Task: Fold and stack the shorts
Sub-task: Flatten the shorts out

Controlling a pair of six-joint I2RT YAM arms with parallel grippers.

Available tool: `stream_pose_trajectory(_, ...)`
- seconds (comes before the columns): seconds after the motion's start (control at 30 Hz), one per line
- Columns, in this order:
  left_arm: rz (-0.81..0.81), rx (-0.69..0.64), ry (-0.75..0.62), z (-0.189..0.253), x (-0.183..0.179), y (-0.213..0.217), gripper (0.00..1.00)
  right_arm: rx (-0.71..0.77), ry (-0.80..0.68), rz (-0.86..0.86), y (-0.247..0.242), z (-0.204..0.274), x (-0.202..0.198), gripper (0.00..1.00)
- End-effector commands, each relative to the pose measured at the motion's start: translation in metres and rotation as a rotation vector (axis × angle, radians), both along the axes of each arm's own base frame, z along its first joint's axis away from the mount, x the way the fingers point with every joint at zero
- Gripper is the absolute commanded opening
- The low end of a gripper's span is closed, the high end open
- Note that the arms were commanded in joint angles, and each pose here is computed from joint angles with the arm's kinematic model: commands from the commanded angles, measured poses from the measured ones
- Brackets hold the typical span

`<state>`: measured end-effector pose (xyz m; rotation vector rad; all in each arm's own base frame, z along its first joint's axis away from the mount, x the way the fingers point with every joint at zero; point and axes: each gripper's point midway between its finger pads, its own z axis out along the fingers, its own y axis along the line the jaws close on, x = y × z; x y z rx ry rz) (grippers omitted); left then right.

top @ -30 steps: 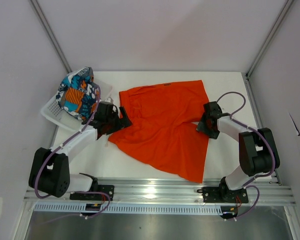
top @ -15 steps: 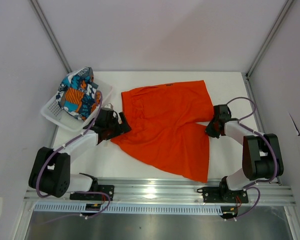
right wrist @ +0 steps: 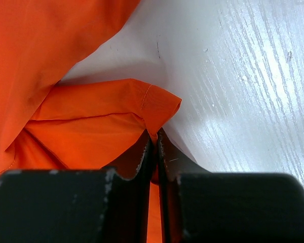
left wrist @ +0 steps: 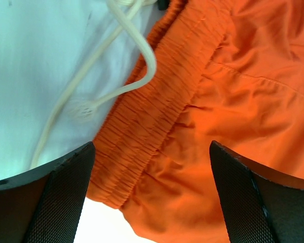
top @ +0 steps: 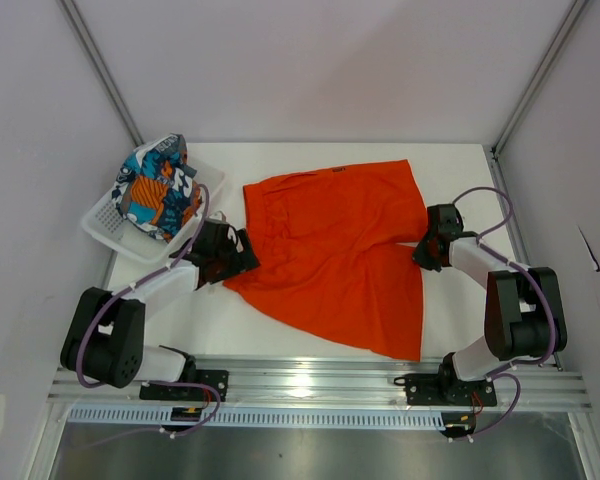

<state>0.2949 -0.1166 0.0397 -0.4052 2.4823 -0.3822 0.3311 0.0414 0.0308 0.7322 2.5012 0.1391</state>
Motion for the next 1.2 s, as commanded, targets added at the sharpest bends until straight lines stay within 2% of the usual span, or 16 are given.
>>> stream_pose_trajectory(0.0,0.002,0.072,0.006,-0.004,-0.006,0.012,0.94,-0.039,-0.031,-0.009,-0.009,0.009,0.013,0.09)
stream_pose_trajectory(0.17,0.019,0.127,0.019,-0.011,-0.014,0.025,0.94,-0.047,-0.042,-0.014,-0.01,0.013,0.019,0.09)
stream_pose_trajectory(0.27,-0.003,0.125,0.046,-0.019,-0.018,0.022,0.89,-0.048,-0.04,-0.015,-0.01,0.013,0.022,0.09)
stream_pose_trajectory(0.4,-0.02,0.114,0.062,-0.023,-0.018,0.018,0.77,-0.047,-0.041,-0.016,-0.01,0.013,0.026,0.08)
stream_pose_trajectory(0.5,-0.035,0.099,0.067,-0.025,-0.018,0.014,0.77,-0.044,-0.037,-0.013,-0.009,0.011,0.027,0.08)
stream_pose_trajectory(0.63,-0.07,0.036,0.072,-0.028,-0.02,0.001,0.87,-0.043,-0.031,-0.01,-0.008,0.009,0.028,0.09)
stream_pose_trajectory(0.67,-0.083,0.029,0.069,-0.028,-0.022,-0.001,0.93,-0.042,-0.029,-0.009,-0.008,0.008,0.028,0.09)
stream_pose_trajectory(0.73,-0.097,0.025,0.066,-0.029,-0.022,-0.003,0.95,-0.041,-0.031,-0.009,-0.008,0.009,0.029,0.09)
stream_pose_trajectory(0.83,-0.119,0.051,0.097,-0.037,-0.023,-0.009,0.87,-0.051,-0.029,-0.01,-0.01,0.012,0.033,0.11)
stream_pose_trajectory(0.9,-0.133,0.073,0.118,-0.043,-0.025,-0.014,0.75,-0.076,-0.027,-0.023,-0.016,0.018,0.038,0.16)
stream_pose_trajectory(0.97,-0.121,0.064,0.135,-0.052,-0.026,-0.017,0.58,-0.086,-0.033,-0.027,-0.019,0.02,0.04,0.24)
stream_pose_trajectory(1.07,-0.136,0.065,0.165,-0.061,-0.024,-0.02,0.45,-0.076,-0.044,-0.036,-0.022,0.025,0.044,0.26)
stream_pose_trajectory(1.17,-0.143,0.064,0.18,-0.064,-0.025,-0.021,0.4,-0.069,-0.042,-0.04,-0.024,0.025,0.047,0.26)
